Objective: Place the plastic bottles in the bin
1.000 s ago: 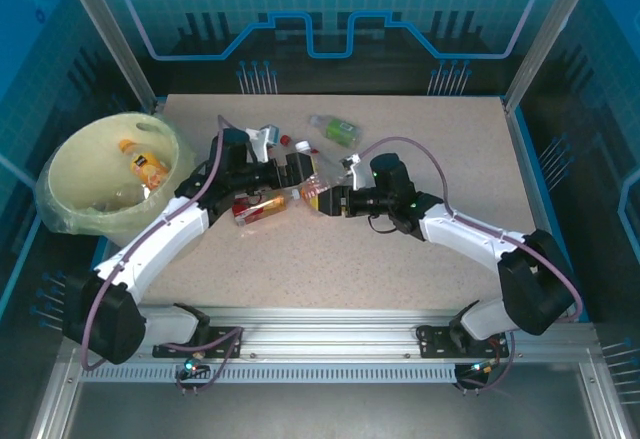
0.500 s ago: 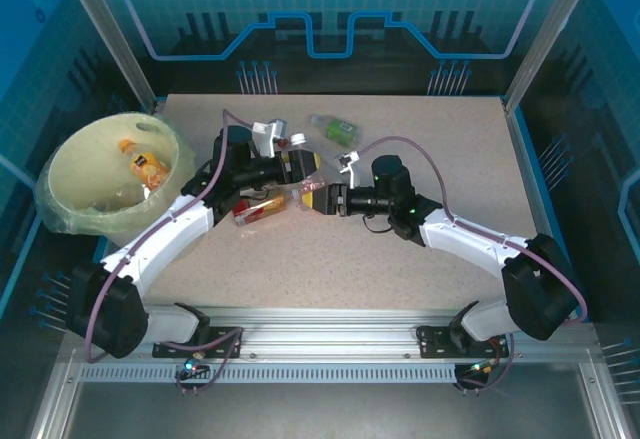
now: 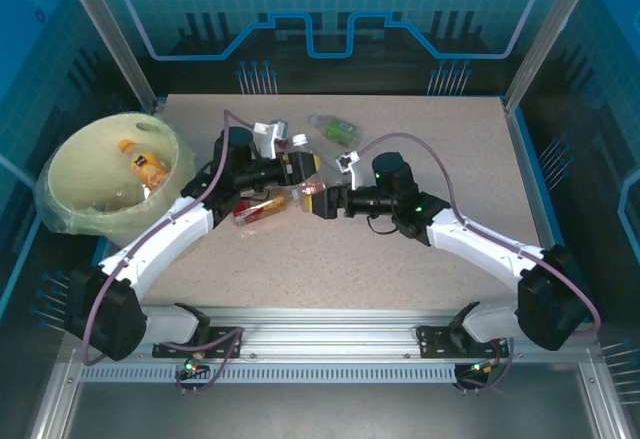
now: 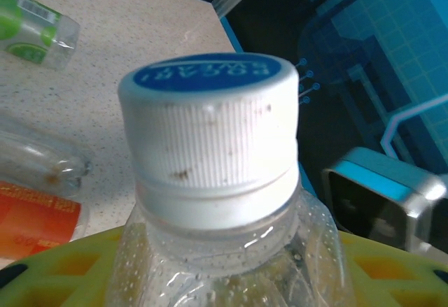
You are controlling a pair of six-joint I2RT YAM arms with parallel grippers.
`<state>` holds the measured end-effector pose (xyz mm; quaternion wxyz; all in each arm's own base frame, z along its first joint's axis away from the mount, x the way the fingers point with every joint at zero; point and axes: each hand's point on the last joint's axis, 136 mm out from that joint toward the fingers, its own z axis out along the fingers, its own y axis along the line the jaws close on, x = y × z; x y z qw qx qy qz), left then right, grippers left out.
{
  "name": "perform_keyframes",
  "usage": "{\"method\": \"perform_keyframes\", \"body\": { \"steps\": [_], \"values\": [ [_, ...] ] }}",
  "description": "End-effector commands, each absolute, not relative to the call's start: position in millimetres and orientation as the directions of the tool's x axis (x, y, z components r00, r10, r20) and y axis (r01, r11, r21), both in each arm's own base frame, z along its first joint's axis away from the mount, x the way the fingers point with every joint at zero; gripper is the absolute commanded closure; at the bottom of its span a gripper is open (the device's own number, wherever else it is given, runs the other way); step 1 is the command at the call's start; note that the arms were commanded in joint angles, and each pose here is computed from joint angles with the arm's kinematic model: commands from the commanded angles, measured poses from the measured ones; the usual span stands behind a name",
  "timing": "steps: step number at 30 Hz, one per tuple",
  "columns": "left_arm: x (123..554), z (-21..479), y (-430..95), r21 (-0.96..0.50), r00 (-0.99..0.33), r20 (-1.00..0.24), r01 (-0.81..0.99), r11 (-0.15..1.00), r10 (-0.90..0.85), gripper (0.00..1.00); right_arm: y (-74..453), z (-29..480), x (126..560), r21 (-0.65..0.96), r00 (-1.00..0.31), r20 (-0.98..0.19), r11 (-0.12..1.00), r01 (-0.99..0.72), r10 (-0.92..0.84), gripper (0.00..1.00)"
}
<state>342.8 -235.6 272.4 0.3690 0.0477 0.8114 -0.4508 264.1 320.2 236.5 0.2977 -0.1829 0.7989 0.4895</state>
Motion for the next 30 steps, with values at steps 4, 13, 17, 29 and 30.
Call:
{"method": "perform_keyframes", "body": {
  "steps": [4, 13, 17, 29, 30],
  "values": [
    [344.7, 285.7, -209.4, -0.607, -0.640, -0.715, 0.369, 0.704, -0.280, 0.45, 279.4, 244.1, 274.2, 0.469, -0.659, -0.752, 0.670, -0.575, -0.039, 0.00],
    [340.7, 327.5, -159.2, -0.426, -0.486, -0.836, 0.277, 0.861, -0.257, 0.49, 216.3, 260.9, 294.7, 0.302, -0.554, -0.832, 0.871, -0.388, 0.042, 0.00],
    [336.1, 349.6, -133.5, -0.321, -0.412, -0.886, 0.216, 0.922, -0.212, 0.50, 203.2, 266.2, 292.4, 0.282, -0.508, -0.859, 0.885, -0.370, 0.062, 0.00],
    [325.5, 429.0, -45.6, -0.017, -0.169, -0.985, -0.111, 0.994, -0.036, 0.50, 185.1, 274.8, 282.7, 0.256, -0.448, -0.891, 0.898, -0.357, 0.076, 0.00],
    [324.5, 434.3, -37.3, -0.007, -0.153, -0.988, -0.147, 0.989, -0.029, 0.51, 183.8, 274.7, 282.5, 0.258, -0.443, -0.893, 0.899, -0.354, 0.082, 0.00]
  ]
}}
